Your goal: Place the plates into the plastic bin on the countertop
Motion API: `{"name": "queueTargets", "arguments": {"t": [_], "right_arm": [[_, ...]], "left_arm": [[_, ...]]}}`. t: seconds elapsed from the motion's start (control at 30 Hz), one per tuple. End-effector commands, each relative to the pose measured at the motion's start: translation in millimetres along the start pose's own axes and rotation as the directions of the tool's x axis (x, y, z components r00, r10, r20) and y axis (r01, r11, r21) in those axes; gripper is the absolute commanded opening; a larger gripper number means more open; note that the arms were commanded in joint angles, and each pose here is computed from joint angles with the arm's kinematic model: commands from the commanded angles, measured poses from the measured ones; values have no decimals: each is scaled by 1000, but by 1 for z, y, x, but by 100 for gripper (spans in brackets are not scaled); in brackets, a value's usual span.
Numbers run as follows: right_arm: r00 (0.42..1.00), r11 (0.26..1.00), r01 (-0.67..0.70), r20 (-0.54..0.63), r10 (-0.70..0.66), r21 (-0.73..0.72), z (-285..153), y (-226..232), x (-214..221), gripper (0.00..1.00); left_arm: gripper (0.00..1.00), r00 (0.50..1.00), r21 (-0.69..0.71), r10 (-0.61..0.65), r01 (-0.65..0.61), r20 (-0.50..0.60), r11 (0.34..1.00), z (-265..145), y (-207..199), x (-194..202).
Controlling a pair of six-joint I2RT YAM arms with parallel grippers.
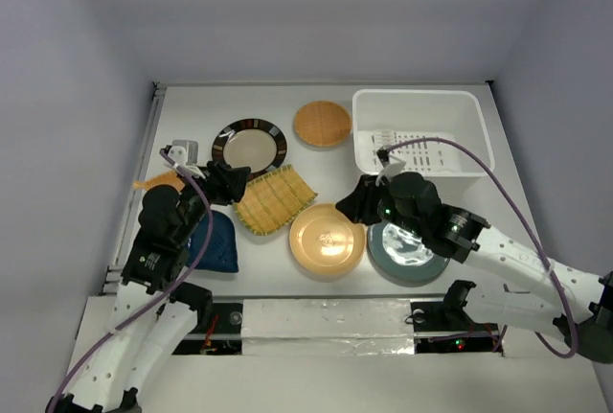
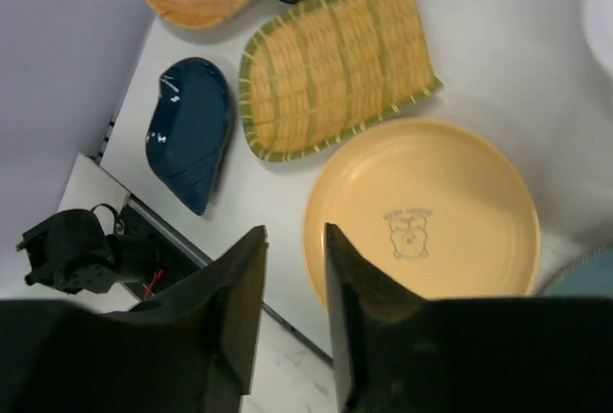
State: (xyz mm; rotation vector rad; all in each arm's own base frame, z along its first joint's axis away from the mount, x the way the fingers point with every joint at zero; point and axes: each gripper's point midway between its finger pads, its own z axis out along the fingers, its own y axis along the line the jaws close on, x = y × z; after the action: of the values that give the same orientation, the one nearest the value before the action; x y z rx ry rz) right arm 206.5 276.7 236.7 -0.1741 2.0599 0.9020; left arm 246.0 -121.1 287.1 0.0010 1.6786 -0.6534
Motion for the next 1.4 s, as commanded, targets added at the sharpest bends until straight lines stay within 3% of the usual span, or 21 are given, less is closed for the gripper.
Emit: {"name": "queueTargets", "arguments": {"t": [0.0,0.07,0.13,0.17,0.23,0.27,0.33,0.37,0.47,0.57,0.6,0.67,0.8,1.13,1.37], "right_arm": [[994,980,-106,-18,111,167,-15,-38,27,43],[981,957,-188,8,192,222,-27,-51,32,43],[970,926,-234,4,243,297,-37,-68,45,10],[966,915,-244,1,258,322,-40,-74,49,0],[956,898,-267,-20,292,351,-44,-79,60,0],[952,896,-274,-31,304,349,-44,-78,64,0],[938,888,-302,-55,341,345,-42,-73,76,0],[935,882,-306,-64,350,358,-39,-74,81,0],[920,865,-329,-78,384,380,-31,-73,96,0],[912,848,-325,-98,397,418,-21,-75,110,24],[911,843,-329,-94,403,426,-18,-76,111,35],[904,816,-344,-73,422,464,-14,-82,115,43],[888,774,-359,-64,455,521,-16,-99,132,44],[838,764,-386,-148,525,517,-1,-101,174,44],[839,738,-400,-108,534,544,8,-115,183,40]], "left_arm": [[50,996,40,31,-35,82,999,-9,-15,-27],[50,995,53,33,-38,93,998,-13,-18,-29],[48,994,68,32,-39,100,997,-17,-22,-30],[44,994,83,32,-40,102,996,-18,-26,-30],[38,993,94,31,-42,115,995,-22,-29,-32],[27,992,92,31,-42,119,995,-23,-29,-33],[13,991,87,30,-41,131,995,-26,-29,-35],[0,990,76,28,-38,136,996,-27,-27,-35],[0,990,37,18,-24,141,999,-29,-21,-36],[0,991,36,17,-22,135,999,-27,-22,-35],[4,991,26,19,-23,134,999,-27,-20,-35],[18,992,33,16,-20,128,999,-28,-22,-33],[31,990,1,15,-15,144,1000,-30,-16,-36],[35,992,1,22,-22,127,1000,-25,-17,-33],[35,993,5,21,-21,120,1000,-24,-17,-31]]}}
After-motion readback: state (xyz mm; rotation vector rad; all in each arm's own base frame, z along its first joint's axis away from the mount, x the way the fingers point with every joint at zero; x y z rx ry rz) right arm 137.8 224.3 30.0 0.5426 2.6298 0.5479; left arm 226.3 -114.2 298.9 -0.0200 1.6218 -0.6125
